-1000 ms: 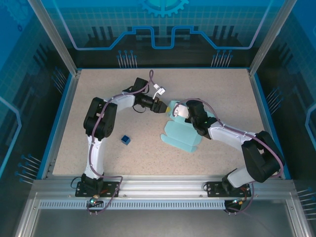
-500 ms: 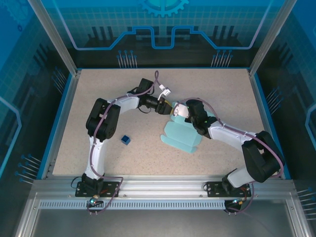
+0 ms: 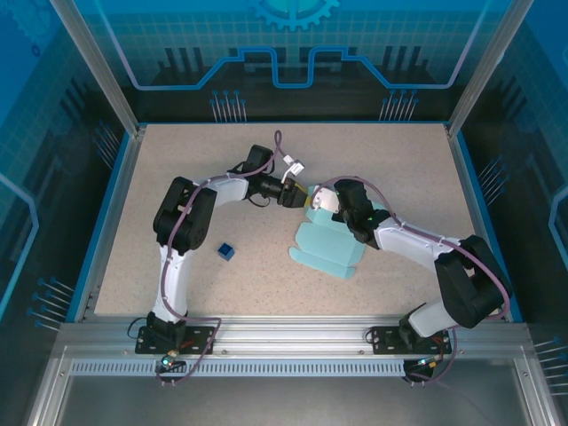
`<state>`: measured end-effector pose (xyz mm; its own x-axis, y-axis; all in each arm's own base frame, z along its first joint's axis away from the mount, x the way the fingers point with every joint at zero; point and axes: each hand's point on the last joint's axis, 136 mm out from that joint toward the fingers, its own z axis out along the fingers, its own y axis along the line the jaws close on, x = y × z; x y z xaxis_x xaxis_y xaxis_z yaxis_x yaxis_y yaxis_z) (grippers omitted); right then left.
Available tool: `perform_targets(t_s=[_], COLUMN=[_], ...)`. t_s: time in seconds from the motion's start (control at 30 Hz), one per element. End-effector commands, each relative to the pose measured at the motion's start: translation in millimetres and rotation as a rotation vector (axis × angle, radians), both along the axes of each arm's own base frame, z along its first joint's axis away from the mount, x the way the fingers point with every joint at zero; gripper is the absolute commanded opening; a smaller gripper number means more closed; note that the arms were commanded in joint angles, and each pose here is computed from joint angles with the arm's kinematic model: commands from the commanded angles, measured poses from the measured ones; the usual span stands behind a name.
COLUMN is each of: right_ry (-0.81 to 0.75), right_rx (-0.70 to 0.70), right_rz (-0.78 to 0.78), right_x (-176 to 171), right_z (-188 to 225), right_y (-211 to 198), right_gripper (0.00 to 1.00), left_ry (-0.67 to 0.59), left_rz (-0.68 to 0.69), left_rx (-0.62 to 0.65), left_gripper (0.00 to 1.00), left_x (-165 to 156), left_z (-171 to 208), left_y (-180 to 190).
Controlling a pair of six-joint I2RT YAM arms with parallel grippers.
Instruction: Fold the paper box
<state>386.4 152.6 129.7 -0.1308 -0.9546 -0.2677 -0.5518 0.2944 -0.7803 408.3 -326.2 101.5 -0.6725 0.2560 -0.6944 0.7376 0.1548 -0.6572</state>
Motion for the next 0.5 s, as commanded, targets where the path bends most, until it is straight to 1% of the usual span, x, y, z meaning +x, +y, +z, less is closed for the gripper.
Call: perform_targets(t_s=[0.0, 0.1, 0.2, 0.37, 0.47], right_ry=[-0.046, -0.047, -0.052, -0.055, -0.057], right_rx=[0.039, 0.041, 0.046, 0.056, 0.070], right_rz=[-0.018, -0.017, -0.017, -0.012, -0.001], right_x=[7.8, 6.5, 6.2, 7.7, 10.0], right_z=[21.9, 21.1, 22.6, 23.8, 25.4], right_y=[-1.2, -1.7, -1.6, 0.1, 4.0], right_gripper=[0.00, 0.00, 0.00, 0.00, 0.00], left_ry=[-0.033, -0.031, -0.018, -0.008, -0.006], left_rz=[-0.052, -0.058, -0.072, -0.075, -0.034], left_rx=[-0.046, -0.047, -0.058, -0.061, -0.047], left_gripper=[0.58, 0.53, 0.51, 0.59, 0.61], left_x=[-12.6, -15.2, -18.2, -20.5, -13.1], left_z=[24.4, 25.2, 25.2, 24.4, 26.1], left_y=[-0.8, -0.1, -0.8, -0.8, 3.9])
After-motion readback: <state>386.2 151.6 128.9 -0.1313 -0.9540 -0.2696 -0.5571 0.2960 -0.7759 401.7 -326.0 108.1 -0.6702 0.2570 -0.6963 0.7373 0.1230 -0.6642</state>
